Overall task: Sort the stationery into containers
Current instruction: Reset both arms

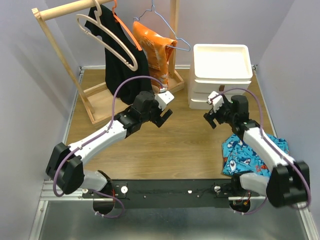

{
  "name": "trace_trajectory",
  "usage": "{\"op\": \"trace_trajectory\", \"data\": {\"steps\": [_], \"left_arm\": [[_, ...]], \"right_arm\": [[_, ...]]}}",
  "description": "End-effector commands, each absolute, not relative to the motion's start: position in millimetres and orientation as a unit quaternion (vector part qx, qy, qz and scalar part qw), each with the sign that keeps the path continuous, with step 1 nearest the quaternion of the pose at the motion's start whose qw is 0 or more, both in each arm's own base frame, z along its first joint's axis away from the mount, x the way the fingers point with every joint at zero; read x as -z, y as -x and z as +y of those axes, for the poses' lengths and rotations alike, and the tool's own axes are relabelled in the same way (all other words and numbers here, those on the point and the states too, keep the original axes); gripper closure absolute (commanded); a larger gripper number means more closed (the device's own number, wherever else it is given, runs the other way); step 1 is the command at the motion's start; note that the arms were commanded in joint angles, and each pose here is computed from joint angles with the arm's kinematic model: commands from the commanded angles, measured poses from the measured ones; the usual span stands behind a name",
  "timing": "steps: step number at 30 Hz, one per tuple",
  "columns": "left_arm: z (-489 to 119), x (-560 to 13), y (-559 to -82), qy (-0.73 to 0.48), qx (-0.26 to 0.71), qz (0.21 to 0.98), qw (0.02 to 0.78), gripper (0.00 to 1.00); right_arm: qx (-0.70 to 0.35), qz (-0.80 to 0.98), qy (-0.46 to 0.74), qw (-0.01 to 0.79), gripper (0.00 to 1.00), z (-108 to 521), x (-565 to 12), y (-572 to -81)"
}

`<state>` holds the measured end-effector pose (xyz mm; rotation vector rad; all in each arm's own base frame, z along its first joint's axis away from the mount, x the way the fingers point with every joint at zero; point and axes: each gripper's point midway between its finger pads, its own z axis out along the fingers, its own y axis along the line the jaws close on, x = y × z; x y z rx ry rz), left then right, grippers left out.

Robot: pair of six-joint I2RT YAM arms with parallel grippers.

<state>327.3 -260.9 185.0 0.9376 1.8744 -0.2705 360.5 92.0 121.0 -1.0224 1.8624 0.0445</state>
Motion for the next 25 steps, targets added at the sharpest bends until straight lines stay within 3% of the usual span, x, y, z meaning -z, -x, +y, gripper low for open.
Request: {"op": "trace_trajectory", "data": {"steps": [1, 6, 11, 25], "left_arm": [[-252, -197, -313, -0.397, 0.121, 0.763, 0.495, 0.01], [-235, -217, -327, -0.345, 0.121, 0.777, 0.513, 0.01], [-216, -219, -329, -0.297, 0.137, 0.796, 0.510, 0.01], [-207, -220, -342, -0.273, 0.139, 0.804, 0.510, 0.01]], "right_arm": [[-0.154, 0.823, 0.314, 0.447, 0.00, 113, -146, -289], [-0.131, 0.849, 0.182, 0.479, 0.00, 92, -184, -282], [0.009, 0.873, 0.014, 0.487, 0.00, 27, -198, -286], [0.022, 0.848, -0.036, 0.528, 0.00, 2, -221, -273]]}}
